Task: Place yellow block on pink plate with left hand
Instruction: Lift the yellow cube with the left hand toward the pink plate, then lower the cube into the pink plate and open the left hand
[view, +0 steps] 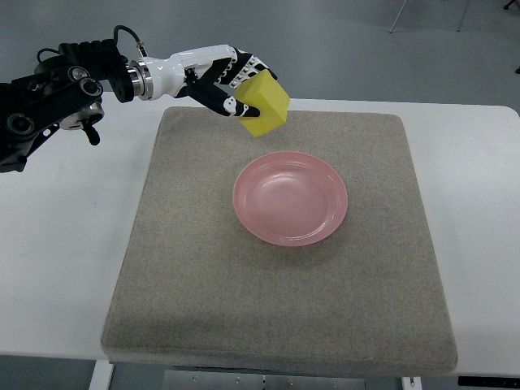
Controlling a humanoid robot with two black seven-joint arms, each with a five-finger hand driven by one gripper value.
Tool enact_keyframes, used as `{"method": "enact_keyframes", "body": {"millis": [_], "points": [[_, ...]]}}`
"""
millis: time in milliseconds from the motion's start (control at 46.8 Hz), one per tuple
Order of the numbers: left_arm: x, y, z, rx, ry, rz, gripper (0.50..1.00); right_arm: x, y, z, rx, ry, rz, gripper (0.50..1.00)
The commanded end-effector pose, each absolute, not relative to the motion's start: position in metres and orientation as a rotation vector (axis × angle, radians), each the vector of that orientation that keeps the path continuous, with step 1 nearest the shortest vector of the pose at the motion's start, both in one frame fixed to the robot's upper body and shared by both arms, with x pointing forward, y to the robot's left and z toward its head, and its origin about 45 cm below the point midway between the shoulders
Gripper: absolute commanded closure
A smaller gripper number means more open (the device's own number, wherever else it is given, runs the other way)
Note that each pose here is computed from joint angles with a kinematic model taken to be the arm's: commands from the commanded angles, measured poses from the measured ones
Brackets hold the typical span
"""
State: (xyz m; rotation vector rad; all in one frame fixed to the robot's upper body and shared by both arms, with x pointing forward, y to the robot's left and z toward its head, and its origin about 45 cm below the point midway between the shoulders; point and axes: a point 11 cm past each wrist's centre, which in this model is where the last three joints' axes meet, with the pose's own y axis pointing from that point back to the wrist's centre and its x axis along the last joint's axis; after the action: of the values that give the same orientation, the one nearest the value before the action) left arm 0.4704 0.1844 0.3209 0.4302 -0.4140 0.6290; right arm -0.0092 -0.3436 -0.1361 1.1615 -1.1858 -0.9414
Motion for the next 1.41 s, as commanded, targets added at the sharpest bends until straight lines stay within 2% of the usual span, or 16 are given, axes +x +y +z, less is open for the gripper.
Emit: {"method": "enact_keyframes", "body": {"millis": [0, 235, 491, 875, 1089, 1388], "points": [[0.465, 0.176, 0.317, 0.436, -0.422, 0.593, 0.763, -0.009, -0.344, -0.136, 1.161, -1.186, -0.941, 0.576], [0.449, 0.155, 0.313, 0.483, -0.49, 0.476, 0.761, -0.009, -0.344, -0.136, 1.162, -1.186, -0.942, 0.576], [0.431, 0.13, 0.306, 0.579, -0.679, 0.322, 0.754, -0.009, -0.344, -0.136, 1.162, -1.186, -0.942, 0.576], [0.426, 0.111, 0.287, 0.719, -0.917, 0.202, 0.739, -0.009, -0.344, -0.136, 1.162, -1.186, -0.942, 0.576], [0.423, 0.099, 0.28, 0.709, -0.951, 0.196, 0.733, -0.009, -0.344, -0.136, 1.162, -1.186, -0.942, 0.576], [0.428, 0.095, 0.268, 0.735, -0.969, 0.204, 0.716, -0.009, -0.344, -0.136, 1.162, -1.186, -0.942, 0.576]]}}
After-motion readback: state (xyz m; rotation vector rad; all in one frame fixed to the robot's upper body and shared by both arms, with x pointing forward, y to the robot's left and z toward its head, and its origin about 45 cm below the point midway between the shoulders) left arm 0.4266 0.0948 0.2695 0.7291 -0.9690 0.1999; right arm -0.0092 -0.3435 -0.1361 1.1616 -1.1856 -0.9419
